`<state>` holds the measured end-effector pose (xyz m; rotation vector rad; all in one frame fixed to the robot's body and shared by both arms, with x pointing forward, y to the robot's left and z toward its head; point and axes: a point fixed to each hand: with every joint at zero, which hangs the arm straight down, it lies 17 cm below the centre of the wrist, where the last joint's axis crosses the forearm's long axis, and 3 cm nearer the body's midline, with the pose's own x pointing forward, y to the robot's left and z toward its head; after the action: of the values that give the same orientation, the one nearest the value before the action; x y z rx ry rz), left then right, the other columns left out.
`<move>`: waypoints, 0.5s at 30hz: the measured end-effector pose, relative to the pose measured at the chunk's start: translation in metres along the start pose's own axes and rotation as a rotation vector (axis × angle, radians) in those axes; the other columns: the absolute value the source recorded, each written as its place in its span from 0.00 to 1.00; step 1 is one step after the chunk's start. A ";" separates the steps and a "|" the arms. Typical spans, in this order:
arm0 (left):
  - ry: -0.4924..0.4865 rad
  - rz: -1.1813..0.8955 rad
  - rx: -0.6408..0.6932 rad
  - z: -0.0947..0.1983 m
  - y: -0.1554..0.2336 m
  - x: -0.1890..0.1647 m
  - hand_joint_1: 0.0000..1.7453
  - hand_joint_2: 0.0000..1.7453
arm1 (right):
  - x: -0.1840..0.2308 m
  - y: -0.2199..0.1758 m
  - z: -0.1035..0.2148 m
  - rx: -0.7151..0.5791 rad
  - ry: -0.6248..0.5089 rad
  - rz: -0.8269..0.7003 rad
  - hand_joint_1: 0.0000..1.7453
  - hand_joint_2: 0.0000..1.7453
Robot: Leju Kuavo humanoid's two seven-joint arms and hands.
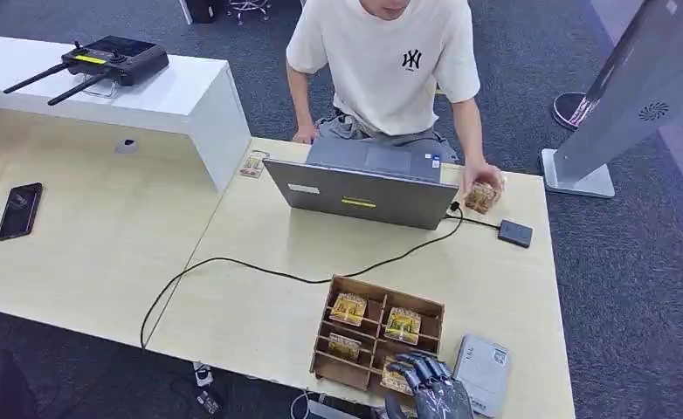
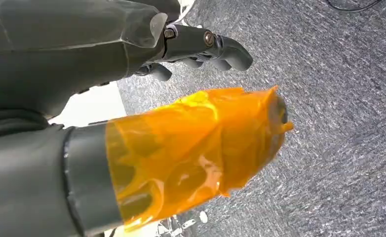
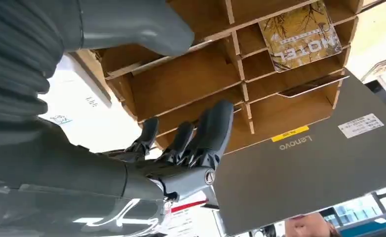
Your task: Pass the card to the sensor for recognition and then transmit it.
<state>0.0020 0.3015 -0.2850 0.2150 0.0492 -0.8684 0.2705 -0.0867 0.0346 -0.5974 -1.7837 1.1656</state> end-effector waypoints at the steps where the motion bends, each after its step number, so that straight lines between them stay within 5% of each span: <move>1: 0.000 0.000 0.000 0.000 0.000 0.000 0.00 0.00 | -0.001 0.001 0.000 0.003 0.005 0.001 0.44 1.00; 15: 0.000 -0.003 0.000 0.000 0.000 0.000 0.00 0.00 | -0.009 0.008 0.005 0.020 0.024 0.034 0.44 1.00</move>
<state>0.0020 0.3018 -0.2850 0.2153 0.0492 -0.8715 0.2699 -0.0921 0.0230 -0.6294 -1.7451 1.1933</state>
